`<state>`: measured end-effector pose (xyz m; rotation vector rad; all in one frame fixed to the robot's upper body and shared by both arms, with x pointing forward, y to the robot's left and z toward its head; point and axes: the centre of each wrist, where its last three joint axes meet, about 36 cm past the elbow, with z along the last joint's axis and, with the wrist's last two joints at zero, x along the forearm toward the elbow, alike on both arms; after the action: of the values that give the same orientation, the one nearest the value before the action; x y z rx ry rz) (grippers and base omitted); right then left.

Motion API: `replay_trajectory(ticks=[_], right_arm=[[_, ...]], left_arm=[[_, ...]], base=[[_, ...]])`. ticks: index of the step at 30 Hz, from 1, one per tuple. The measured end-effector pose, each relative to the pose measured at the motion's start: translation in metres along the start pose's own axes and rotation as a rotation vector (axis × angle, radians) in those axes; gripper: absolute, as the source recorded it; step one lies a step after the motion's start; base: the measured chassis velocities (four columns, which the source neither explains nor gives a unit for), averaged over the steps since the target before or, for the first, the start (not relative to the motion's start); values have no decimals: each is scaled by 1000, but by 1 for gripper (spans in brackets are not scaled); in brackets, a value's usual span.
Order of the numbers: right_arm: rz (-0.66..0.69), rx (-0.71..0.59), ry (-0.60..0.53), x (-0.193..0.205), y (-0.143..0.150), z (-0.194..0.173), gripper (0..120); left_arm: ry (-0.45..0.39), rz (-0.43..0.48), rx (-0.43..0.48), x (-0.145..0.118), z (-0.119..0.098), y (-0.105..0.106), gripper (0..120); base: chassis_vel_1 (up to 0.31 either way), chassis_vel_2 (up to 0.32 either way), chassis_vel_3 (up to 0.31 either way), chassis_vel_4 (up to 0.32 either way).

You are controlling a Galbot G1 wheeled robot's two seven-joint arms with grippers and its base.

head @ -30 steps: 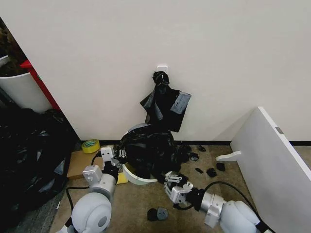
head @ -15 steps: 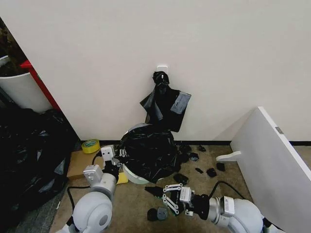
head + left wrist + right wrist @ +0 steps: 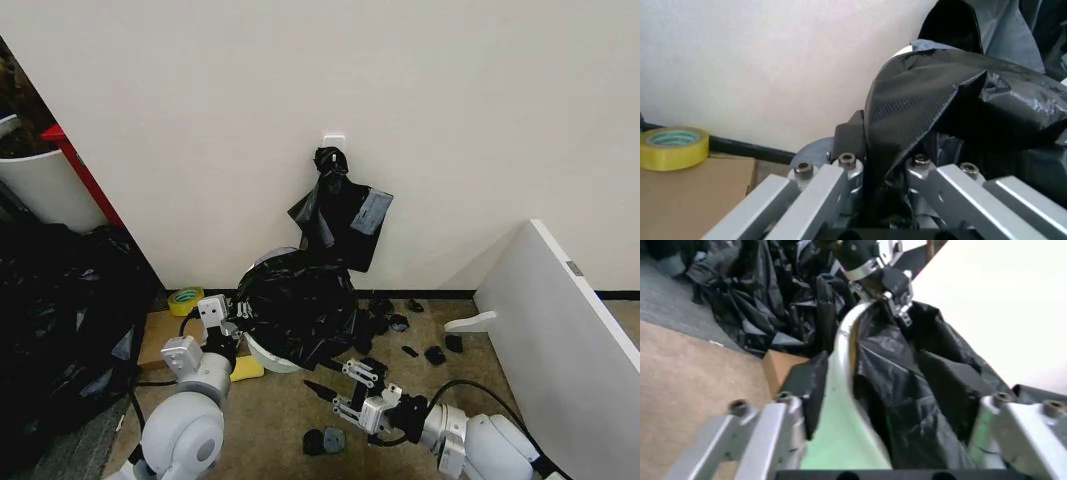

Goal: Place the garbage bag over the trash bin.

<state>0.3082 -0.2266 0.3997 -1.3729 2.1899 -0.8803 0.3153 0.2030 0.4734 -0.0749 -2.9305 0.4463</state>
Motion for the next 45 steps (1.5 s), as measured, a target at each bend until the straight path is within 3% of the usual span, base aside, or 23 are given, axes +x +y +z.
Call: replay_trajectory(ticks=[5,13,17,21,33,37,42,45], right_arm=[[46,44,-3,-4,4,0,63],[114,72,-5,-10,10,-2,32],[117,72,-7,-10,10,-2,22],[121,69,-13,-11,11,-1,2],[140,-39,-27,-9,5,-1,0],[-37,-303,-111,-1,-3,-3,0],[-193,-414,-156,6,-13,8,0],[-236,-402,-139,9,-13,20,0]], left_arm=[[-2,0,-2,1,-1,0,5],[-2,1,-3,1,-1,0,5],[-2,1,-4,1,-1,0,5],[-2,1,-5,1,-1,0,5],[-6,4,-2,5,-3,-1,5],[-10,2,-2,5,-4,-1,5],[-13,3,1,7,-6,-1,5],[-16,3,2,8,-7,-1,5]], base=[[0,0,0,0],[0,0,0,0],[0,0,0,0],[0,0,0,0],[0,0,0,0],[0,0,0,0],[0,0,0,0],[0,0,0,0]])
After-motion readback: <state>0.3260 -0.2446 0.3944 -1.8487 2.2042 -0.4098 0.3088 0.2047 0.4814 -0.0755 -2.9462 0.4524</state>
